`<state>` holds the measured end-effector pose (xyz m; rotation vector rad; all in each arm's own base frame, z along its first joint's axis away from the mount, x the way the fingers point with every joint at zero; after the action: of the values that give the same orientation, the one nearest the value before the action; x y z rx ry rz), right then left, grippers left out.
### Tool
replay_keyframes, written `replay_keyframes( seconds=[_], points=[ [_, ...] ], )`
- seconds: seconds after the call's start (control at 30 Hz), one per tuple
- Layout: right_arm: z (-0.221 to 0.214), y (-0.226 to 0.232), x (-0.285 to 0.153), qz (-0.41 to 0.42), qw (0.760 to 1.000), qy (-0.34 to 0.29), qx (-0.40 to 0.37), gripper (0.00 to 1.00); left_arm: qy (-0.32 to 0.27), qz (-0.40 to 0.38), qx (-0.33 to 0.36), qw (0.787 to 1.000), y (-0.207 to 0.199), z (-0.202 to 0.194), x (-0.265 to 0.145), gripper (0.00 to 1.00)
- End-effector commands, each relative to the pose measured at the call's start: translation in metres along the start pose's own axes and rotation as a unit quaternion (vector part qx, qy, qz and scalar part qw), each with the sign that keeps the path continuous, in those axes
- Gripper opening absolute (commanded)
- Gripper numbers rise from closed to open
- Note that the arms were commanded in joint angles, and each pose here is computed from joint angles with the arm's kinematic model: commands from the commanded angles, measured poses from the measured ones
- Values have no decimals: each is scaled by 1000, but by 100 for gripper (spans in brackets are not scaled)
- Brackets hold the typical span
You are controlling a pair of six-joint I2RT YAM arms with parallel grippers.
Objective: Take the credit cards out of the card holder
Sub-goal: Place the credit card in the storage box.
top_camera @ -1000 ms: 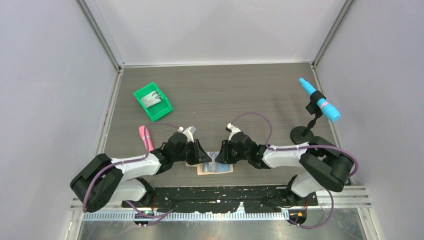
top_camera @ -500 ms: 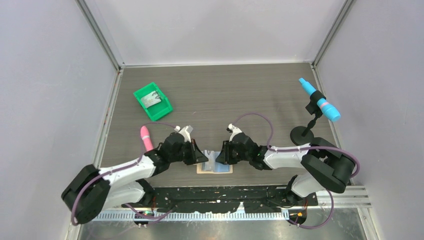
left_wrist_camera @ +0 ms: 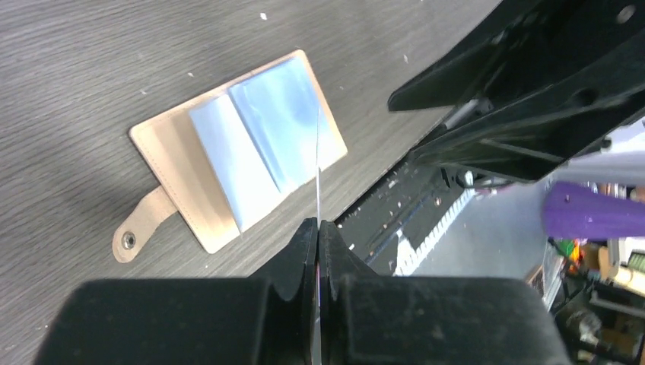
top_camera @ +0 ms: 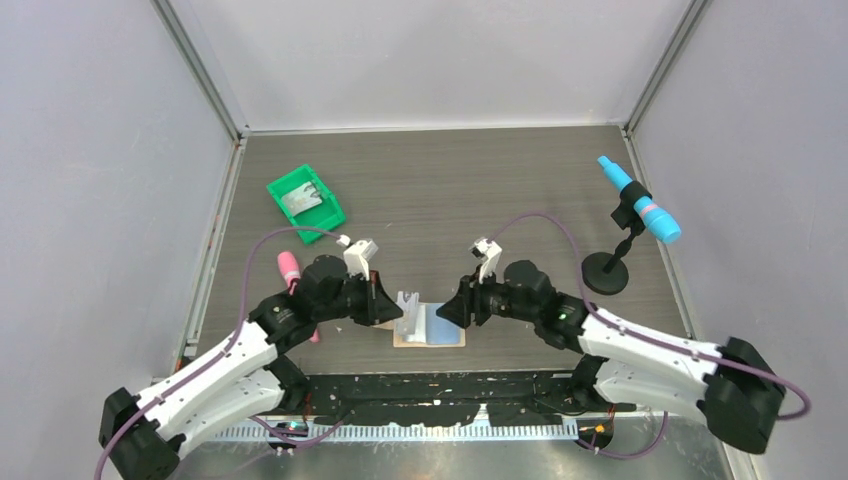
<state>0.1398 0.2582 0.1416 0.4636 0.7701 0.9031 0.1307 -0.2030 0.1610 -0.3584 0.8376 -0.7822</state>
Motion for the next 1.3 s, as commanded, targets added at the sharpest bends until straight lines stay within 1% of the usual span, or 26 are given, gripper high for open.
replay_keyframes(
  seconds=[0.0, 0.03, 0.13, 0.27, 0.47, 0.53, 0.6, 0.67, 0.73, 0.77, 0.8, 0.83, 0.87, 0.93, 0.97, 1.03, 1.17, 1.2, 1.23, 1.27],
  points=[
    [12, 27, -29, 72, 994, 11, -80, 53, 15, -68, 75, 995, -23, 2, -25, 0],
    [16, 31, -33, 82, 993, 6, -89, 55, 15, -82, 82, 993, -27, 1, -28, 0],
    [13, 45, -43, 122, 987, 31, -98, 60, 18, -132, 98, 986, -39, -1, -33, 0],
    [15, 55, -44, 153, 982, 43, -101, 62, 26, -197, 95, 975, -54, -4, -33, 0],
    [17, 62, -30, 174, 977, 68, -98, 64, 47, -235, 87, 967, -59, -10, -26, 0],
    [15, 64, -26, 187, 975, 82, -93, 64, 47, -237, 85, 967, -59, -10, -25, 0],
    [13, 65, -21, 196, 973, 93, -82, 61, 48, -238, 85, 966, -58, -11, -24, 0],
    [15, 68, -18, 208, 971, 91, -76, 53, 48, -240, 85, 966, -58, -11, -23, 0],
    [15, 70, -17, 217, 969, 92, -73, 38, 53, -243, 84, 965, -58, -12, -23, 0],
    [15, 72, -17, 224, 968, 91, -73, 33, 55, -242, 83, 965, -58, -12, -22, 0],
    [15, 72, -17, 226, 967, 91, -69, 23, 57, -242, 82, 965, -58, -12, -22, 0],
    [15, 74, -17, 231, 966, 90, -69, 18, 59, -241, 81, 965, -58, -12, -22, 0],
    [16, 75, -18, 236, 965, 87, -69, 10, 60, -240, 80, 966, -58, -12, -21, 0],
    [16, 77, -21, 241, 965, 81, -67, 6, 58, -236, 80, 967, -58, -11, -22, 0],
    [15, 76, -21, 241, 965, 78, -65, 5, 56, -233, 80, 968, -57, -10, -22, 0],
    [16, 78, -24, 245, 965, 71, -59, 5, 46, -219, 80, 971, -56, -7, -23, 10],
    [19, 81, -30, 249, 965, 55, -55, 5, 31, -209, 82, 974, -56, -2, -25, 11],
    [19, 81, -30, 248, 966, 54, -53, 5, 31, -200, 79, 976, -54, -2, -25, 14],
    [19, 81, -31, 247, 966, 51, -49, 5, 30, -189, 76, 978, -52, -1, -24, 22],
    [20, 80, -31, 241, 969, 45, -44, 5, 28, -181, 74, 980, -50, 0, -24, 33]
  ],
)
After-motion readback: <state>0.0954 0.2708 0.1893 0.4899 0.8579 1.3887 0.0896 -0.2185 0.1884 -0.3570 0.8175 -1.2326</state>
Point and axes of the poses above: each gripper's point midway between its finger pads, its own x axis out along the fingers, its own y axis along the line the jaws close on, z = x × y, the point moved 4 cm from there along -x, back along the fingers, and after that the axes turned 7 degrees about x, right-handed, at the moved point
